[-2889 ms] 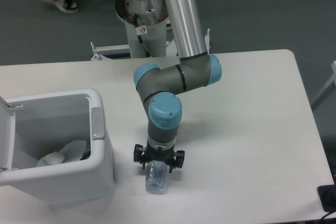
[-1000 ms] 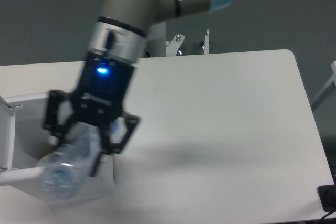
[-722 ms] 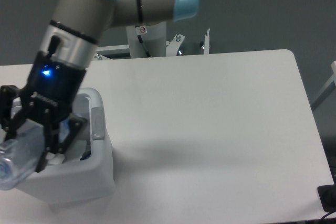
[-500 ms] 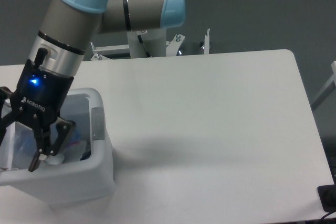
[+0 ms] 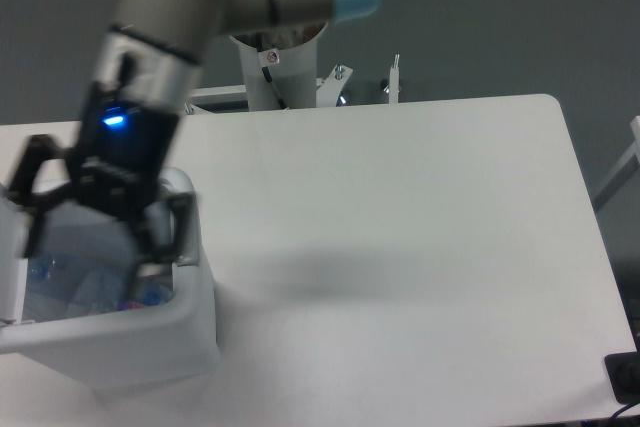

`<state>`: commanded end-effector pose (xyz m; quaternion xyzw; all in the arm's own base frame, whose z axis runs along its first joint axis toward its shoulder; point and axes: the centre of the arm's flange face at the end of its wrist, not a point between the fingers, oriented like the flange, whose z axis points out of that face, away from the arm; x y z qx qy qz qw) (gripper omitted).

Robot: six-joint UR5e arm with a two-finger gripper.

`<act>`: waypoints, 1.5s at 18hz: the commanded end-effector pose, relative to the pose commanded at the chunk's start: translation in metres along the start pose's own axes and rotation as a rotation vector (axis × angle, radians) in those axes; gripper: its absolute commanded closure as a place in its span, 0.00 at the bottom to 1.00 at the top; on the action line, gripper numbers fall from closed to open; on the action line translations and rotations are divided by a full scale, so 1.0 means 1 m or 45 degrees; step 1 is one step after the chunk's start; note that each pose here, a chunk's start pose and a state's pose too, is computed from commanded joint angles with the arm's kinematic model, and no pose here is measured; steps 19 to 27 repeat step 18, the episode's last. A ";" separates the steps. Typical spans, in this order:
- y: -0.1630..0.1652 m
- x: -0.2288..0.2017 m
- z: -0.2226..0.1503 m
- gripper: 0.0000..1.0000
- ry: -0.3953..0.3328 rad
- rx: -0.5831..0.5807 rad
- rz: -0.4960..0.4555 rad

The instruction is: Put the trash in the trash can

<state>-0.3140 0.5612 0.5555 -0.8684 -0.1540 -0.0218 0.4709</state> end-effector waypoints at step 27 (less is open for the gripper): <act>0.105 -0.148 -0.186 0.00 -0.399 -0.815 0.661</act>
